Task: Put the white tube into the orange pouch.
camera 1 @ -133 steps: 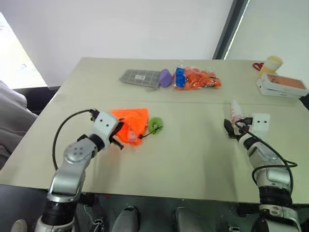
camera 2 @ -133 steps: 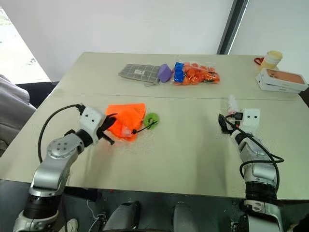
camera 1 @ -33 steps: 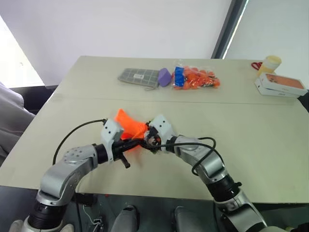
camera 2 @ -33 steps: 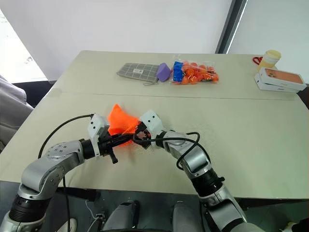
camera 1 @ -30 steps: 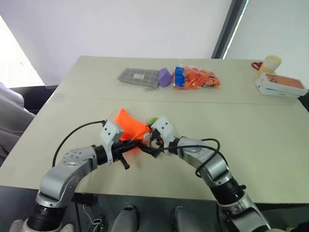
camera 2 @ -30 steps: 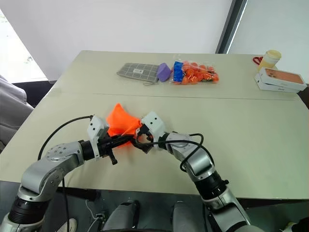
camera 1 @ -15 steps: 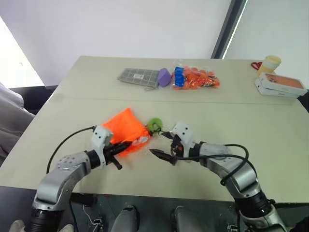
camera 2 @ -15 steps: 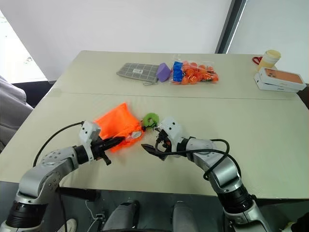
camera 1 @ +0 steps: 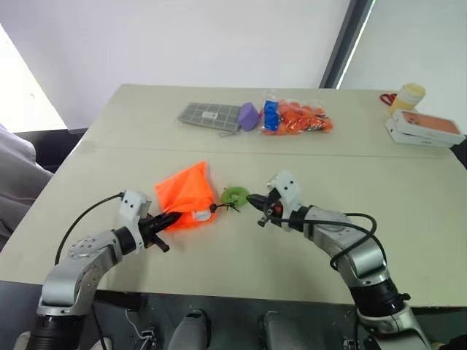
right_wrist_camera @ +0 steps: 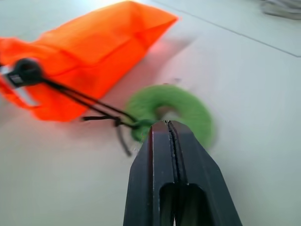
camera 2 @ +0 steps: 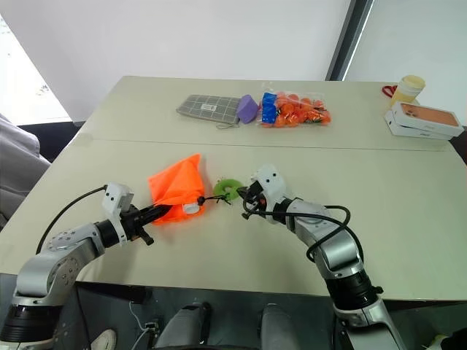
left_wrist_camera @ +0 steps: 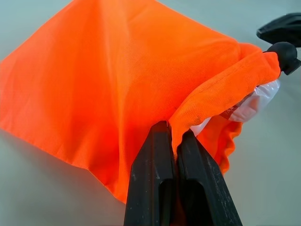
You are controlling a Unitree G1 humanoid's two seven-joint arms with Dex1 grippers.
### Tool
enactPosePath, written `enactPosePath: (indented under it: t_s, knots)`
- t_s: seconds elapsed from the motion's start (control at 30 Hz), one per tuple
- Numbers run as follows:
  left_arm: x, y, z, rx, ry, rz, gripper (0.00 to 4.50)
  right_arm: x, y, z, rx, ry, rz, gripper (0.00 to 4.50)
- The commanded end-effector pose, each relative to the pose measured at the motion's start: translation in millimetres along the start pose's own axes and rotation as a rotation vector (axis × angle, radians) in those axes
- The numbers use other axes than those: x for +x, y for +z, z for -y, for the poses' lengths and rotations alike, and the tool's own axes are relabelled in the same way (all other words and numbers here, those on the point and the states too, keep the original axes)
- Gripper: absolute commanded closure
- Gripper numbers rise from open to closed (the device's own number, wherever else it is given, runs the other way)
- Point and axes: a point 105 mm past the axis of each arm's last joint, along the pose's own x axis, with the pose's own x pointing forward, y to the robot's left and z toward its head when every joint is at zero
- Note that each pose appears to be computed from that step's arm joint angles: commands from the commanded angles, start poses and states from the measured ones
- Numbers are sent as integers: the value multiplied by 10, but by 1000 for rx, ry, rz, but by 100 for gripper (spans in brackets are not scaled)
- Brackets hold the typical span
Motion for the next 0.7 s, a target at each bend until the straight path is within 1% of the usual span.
enactPosePath:
  t_s: [0.03,0.07,0.17,0.27,0.4,0.53,0.6,0.67,0.7]
  knots:
    - [-12,151,37,30,-16,54,450,36,145,76,14,-18,52,361]
    - [-13,163,65,22,-32,62,450,55,149,89,17,-27,53,301]
    - [-19,178,113,14,-51,72,362,134,159,128,76,-49,57,156]
    - [-9,174,148,19,-58,69,213,237,133,142,128,-53,34,154]
    - [-1,171,180,23,-67,66,213,365,66,120,177,-45,-9,154]
    - [-17,213,193,25,-71,89,213,442,-61,132,154,-58,-76,154]
    - [-35,233,185,24,-66,99,213,460,-124,144,89,-67,-111,154]
    - [-43,240,179,28,-62,101,207,456,-134,139,71,-61,-113,205]
    - [-45,243,174,29,-59,102,207,451,-126,136,74,-58,-106,239]
